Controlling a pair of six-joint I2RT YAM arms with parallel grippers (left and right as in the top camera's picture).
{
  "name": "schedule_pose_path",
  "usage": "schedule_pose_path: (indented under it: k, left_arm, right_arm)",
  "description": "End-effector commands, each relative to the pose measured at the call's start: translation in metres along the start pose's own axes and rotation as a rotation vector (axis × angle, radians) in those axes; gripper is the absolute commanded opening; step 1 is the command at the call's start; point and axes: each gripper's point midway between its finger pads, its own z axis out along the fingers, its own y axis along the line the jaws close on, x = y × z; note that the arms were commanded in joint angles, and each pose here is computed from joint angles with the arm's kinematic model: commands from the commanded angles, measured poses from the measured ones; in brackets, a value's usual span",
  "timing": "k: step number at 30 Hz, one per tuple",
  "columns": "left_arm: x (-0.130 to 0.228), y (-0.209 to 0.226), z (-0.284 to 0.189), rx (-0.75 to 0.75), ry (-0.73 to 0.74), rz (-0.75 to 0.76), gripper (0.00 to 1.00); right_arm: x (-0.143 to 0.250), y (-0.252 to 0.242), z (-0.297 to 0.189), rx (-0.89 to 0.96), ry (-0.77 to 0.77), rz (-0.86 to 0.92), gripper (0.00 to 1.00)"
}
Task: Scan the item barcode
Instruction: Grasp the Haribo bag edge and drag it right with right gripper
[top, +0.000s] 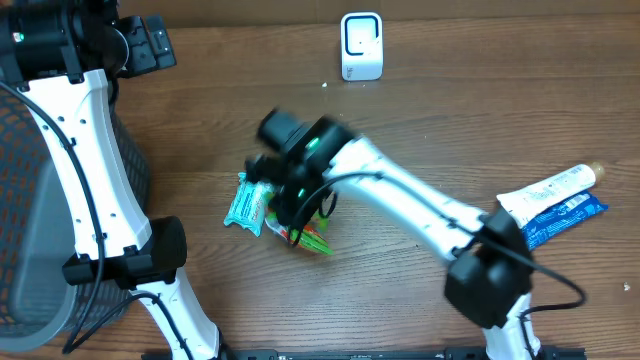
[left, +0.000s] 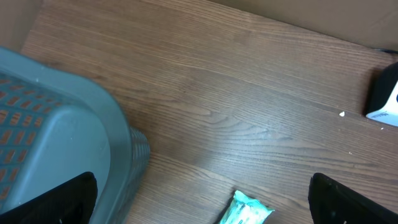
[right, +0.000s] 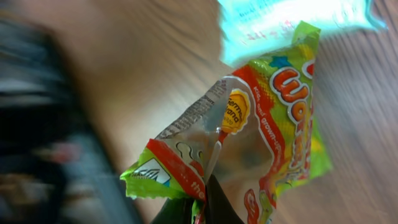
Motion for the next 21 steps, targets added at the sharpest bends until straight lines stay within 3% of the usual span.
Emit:
schedule_pose_path:
  k: [1, 3, 5, 14, 21]
  left_arm:
    - [0.001, 0.001, 0.005, 0.003, 0.013, 0.016, 1.00]
    - [0.001, 0.001, 0.005, 0.003, 0.013, 0.016, 0.99]
    - [0.001, 0.001, 0.005, 0.003, 0.013, 0.016, 1.00]
    - [0.001, 0.001, 0.005, 0.003, 0.013, 0.016, 1.00]
    - [0.001, 0.001, 0.005, 0.003, 0.013, 0.016, 1.00]
  right_arm:
    - [-0.023, 0.052, -0.070, -0.448, -0.200, 0.025, 0.04]
    - [-0.022, 0.041, -0.090, -0.598, -0.255, 0.096, 0.04]
    - [-0.018, 0.019, -0.095, -0.638, -0.277, 0.190, 0.04]
    - [0.008, -0.078, -0.057, -0.645, -0.323, 0.567, 0.04]
    - [0.062, -0.194, -0.041, -0.185, -0.360, 0.821, 0.04]
